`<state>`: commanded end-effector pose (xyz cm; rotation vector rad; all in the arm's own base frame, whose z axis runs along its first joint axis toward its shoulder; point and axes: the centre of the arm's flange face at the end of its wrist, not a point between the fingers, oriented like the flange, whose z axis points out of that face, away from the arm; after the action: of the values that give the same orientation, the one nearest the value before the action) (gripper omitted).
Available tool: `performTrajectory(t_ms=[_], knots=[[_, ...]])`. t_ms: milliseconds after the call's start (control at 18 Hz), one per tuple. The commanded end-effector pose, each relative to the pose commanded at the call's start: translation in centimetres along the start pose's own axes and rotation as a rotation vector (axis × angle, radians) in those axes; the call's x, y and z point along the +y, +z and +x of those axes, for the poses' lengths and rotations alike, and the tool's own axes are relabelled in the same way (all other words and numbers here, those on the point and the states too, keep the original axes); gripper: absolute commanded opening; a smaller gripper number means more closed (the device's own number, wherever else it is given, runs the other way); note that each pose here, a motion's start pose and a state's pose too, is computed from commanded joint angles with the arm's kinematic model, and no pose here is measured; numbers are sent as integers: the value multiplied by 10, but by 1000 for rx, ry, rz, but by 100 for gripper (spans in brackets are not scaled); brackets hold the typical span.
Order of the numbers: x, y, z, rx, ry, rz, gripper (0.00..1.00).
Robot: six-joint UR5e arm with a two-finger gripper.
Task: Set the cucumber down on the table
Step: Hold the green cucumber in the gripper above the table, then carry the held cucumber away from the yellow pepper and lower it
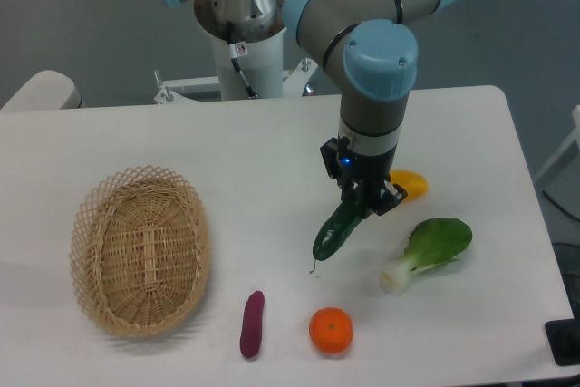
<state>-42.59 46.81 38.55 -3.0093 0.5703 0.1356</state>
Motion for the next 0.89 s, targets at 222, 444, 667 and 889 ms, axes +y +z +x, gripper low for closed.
performTrajectory(t_ms=[222, 444, 667, 889], knots=[[4, 4, 0, 7, -2, -2, 21], [13, 11, 0, 22, -2, -12, 21], [32, 21, 12, 45, 48, -16, 21], [38, 40, 29, 81, 83, -24, 21]])
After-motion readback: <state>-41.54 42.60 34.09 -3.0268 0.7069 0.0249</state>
